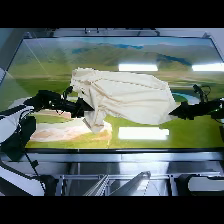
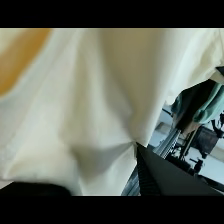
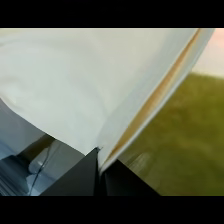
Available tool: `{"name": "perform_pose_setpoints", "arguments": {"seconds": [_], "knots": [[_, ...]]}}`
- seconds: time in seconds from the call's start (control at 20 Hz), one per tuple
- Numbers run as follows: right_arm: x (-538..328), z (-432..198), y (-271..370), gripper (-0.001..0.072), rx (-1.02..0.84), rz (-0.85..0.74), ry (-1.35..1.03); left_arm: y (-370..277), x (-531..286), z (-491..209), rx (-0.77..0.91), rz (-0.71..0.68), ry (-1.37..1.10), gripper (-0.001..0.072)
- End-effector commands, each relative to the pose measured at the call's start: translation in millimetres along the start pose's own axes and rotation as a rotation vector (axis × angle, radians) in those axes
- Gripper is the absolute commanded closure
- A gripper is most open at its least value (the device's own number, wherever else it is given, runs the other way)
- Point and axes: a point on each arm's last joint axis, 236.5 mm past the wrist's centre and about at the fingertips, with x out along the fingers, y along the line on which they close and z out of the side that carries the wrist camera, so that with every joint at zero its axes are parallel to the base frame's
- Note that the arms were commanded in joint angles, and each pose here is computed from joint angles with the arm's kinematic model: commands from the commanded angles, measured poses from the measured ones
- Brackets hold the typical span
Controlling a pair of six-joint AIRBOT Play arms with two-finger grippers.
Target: Fold the shirts.
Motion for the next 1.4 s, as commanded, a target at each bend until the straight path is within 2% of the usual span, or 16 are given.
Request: {"name": "perform_pose_setpoints", "arguments": {"seconds": [0.0, 0.2, 0.25, 0.3, 0.35, 0.75, 0.85, 0.9, 1.35], "knots": [[-0.9, -1.0, 2.1, 0.0692, -0.003, 0.005, 0.004, -17.8, -4.2, -21.9, 0.013, -0.046, 0.070, 0.0285], [-0.9, -1.8, 3.0, 0.0692, -0.002, 0.009, 0.008, -8.7, -15.6, -28.0, -0.006, -0.028, 0.004, 0.0287], [-0.9, -2.4, 3.6, 0.0692, -0.002, 0.011, 0.010, -6.6, -16.7, -27.0, -0.016, -0.027, -0.014, 0.0359], [-0.9, -2.5, 4.6, 0.0692, -0.001, 0.015, 0.011, -4.6, -17.0, -25.3, -0.021, -0.020, -0.031, 0.0653], [-1.0, -2.5, 4.8, 0.0692, -0.001, 0.015, 0.010, -4.1, -15.9, -23.8, -0.014, -0.013, -0.038, 0.0684], [-1.2, -4.7, 7.4, 0.0692, -0.001, 0.026, 0.019, -23.1, -15.9, -22.9, 0.054, -0.018, -0.003, 0.0678], [-1.2, -4.7, 7.4, 0.0692, -0.001, 0.026, 0.019, -24.3, -19.2, -28.7, 0.047, -0.035, 0.019, 0.0364], [-1.2, -4.7, 7.4, 0.0692, -0.001, 0.026, 0.019, -23.9, -21.5, -28.7, 0.043, -0.040, 0.019, 0.0345], [-1.1, -4.8, 7.7, 0.0692, 0.003, 0.027, 0.020, -17.1, -24.2, -9.9, 0.034, -0.016, -0.060, 0.0346]]}}
